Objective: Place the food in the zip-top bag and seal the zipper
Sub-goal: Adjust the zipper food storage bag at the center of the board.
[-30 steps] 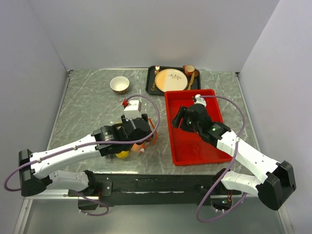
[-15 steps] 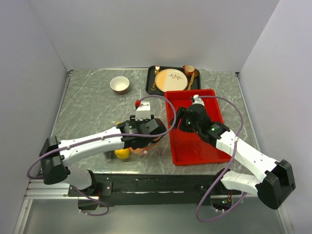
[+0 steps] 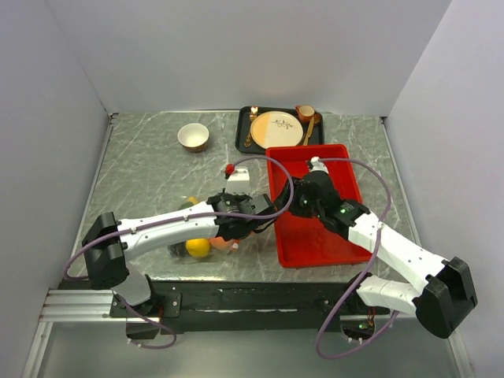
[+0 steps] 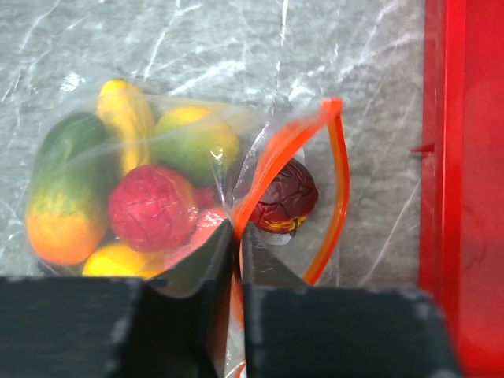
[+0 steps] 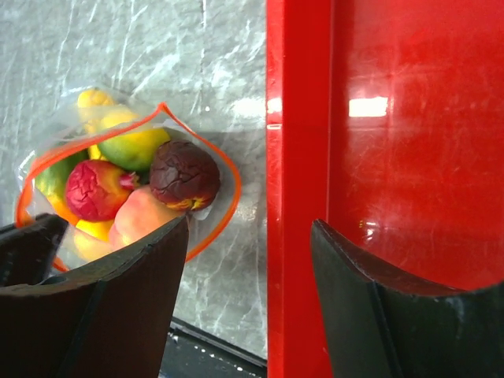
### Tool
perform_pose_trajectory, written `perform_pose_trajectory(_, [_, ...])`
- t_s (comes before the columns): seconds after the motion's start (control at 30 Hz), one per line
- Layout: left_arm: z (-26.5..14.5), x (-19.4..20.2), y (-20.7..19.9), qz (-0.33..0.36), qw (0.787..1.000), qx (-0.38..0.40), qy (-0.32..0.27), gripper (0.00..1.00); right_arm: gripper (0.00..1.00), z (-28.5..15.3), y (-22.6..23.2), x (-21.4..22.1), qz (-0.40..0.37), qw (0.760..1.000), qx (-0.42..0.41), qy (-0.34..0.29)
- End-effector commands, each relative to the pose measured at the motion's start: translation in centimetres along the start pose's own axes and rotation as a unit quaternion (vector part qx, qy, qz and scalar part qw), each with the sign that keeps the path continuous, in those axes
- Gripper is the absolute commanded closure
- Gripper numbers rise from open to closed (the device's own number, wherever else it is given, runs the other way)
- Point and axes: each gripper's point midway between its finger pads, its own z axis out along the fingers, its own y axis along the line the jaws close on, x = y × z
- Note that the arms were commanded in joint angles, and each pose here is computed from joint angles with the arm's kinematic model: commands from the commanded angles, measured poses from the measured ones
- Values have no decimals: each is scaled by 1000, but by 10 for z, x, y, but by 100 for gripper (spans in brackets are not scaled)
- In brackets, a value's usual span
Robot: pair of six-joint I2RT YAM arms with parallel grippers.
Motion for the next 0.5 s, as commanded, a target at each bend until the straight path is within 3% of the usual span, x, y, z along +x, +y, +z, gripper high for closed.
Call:
perform_pose_trajectory(0.0, [-12,-25,9,-28,999,-17,-31,94,31,1,16,-7,1,999,-36,-8])
perform_pose_trajectory(0.23, [-30,-43,34,-68,996,-16,-51,99,33,8,55,11,14,992,-121,43])
perform_pose_trajectory(0.47, [-49,-57,64,-122,990,3,-65,98,33,28,71,38,21,988,-123,86])
